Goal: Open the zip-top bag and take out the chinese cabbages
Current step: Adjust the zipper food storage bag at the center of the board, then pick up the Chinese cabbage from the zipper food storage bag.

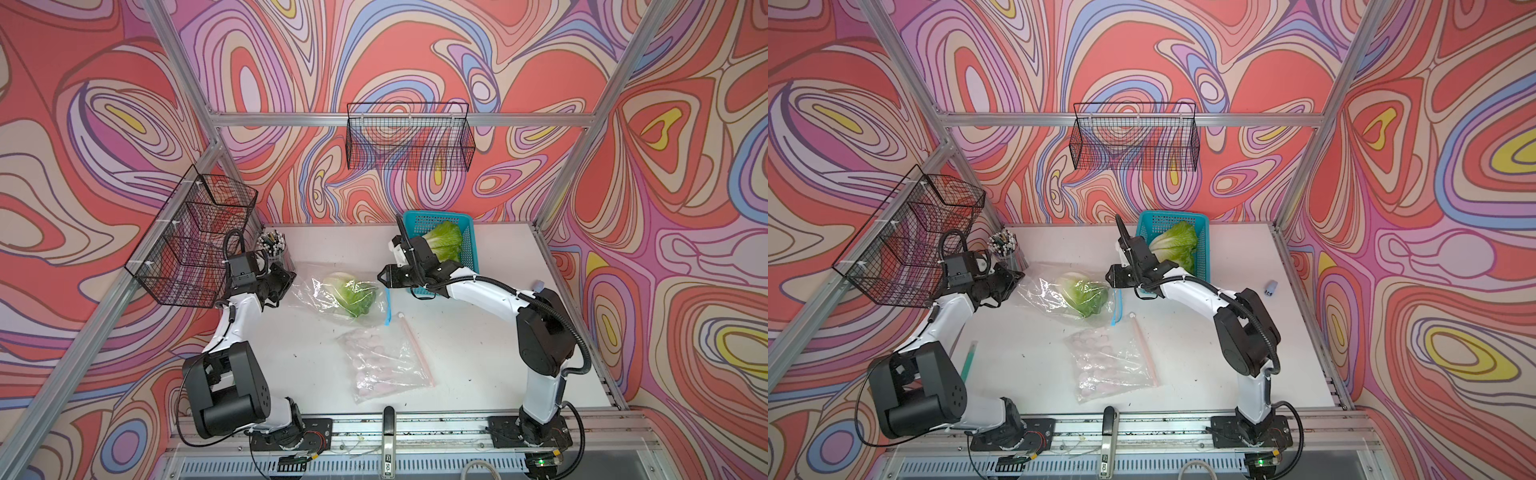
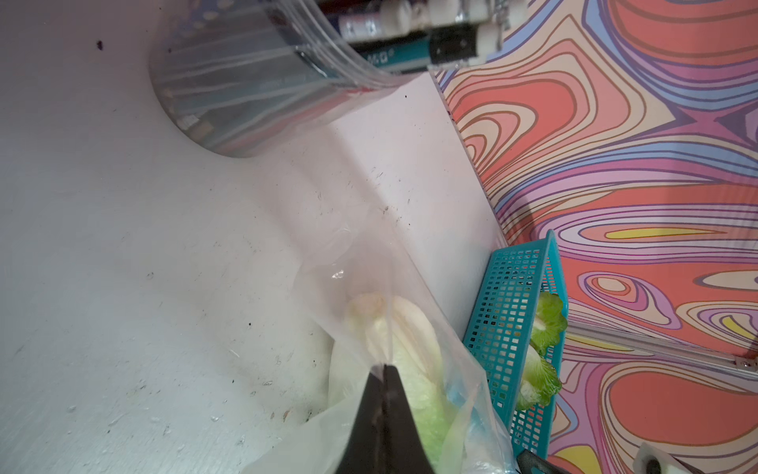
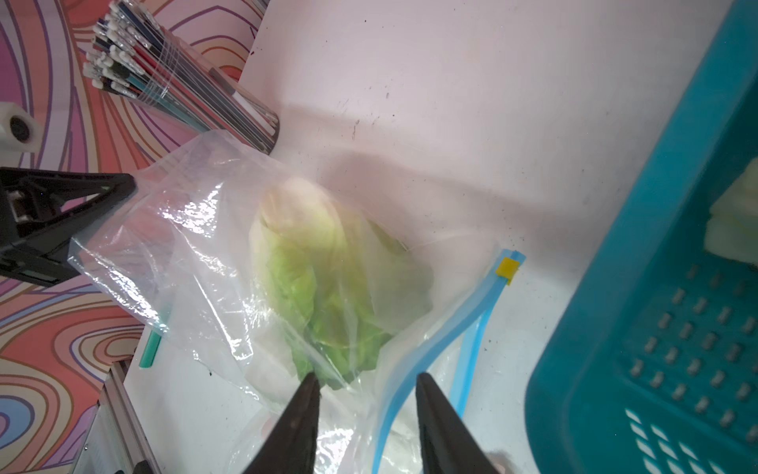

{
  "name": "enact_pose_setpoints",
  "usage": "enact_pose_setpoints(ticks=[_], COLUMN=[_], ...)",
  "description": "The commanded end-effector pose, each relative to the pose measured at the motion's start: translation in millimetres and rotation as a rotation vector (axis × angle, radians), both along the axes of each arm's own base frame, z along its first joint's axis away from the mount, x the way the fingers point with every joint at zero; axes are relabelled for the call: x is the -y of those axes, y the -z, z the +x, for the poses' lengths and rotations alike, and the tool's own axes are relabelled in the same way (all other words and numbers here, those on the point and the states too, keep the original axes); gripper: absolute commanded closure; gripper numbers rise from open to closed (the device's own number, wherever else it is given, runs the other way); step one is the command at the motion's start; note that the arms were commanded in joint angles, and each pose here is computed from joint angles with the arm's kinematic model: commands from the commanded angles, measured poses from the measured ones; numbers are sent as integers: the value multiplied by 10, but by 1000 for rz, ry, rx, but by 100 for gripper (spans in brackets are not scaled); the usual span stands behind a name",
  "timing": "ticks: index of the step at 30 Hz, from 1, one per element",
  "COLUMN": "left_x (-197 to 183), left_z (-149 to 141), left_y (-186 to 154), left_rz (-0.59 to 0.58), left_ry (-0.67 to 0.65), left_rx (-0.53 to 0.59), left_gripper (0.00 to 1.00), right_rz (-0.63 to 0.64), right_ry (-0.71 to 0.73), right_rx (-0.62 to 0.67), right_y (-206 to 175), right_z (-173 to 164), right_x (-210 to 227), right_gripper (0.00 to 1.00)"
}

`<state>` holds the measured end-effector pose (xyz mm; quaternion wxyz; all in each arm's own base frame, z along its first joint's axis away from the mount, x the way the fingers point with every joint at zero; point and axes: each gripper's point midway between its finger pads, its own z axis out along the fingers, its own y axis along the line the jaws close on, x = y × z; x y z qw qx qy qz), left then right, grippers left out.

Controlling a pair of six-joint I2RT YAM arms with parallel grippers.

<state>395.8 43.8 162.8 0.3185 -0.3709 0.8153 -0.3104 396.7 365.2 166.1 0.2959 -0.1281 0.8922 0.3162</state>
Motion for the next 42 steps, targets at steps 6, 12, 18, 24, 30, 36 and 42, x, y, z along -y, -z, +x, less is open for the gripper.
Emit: enact_pose_setpoints(ticks=[6, 12, 18, 24, 30, 36, 42], left_x=[-88, -92, -96, -95, -92, -79, -57], left_z=[-28, -25, -28, -27, -26, -21, -9], left_y=[-9, -11, -14, -8, -35, -46, -56], left_rz=[7, 9, 12, 11, 14, 7, -1], left_ry=[-20, -21, -22, -21, -20, -14, -7], left_rx=[-16, -15, -15, -16, -8, 2, 12], left_gripper=[100, 100, 100, 100, 100, 100, 100], right_rz=[25, 40, 50, 147, 306, 375, 474], right_ry=[35, 68, 83, 81, 42, 41, 23], right_rx=[73, 51, -23, -82, -168, -181, -205], right_y=[-305, -208, 70, 275, 480, 508, 505], right_z=[-47, -148, -258, -350, -417, -386, -364], right_x=[153, 257, 294, 221, 8, -74, -191], right_gripper=[55, 79, 100, 100, 100, 98, 88])
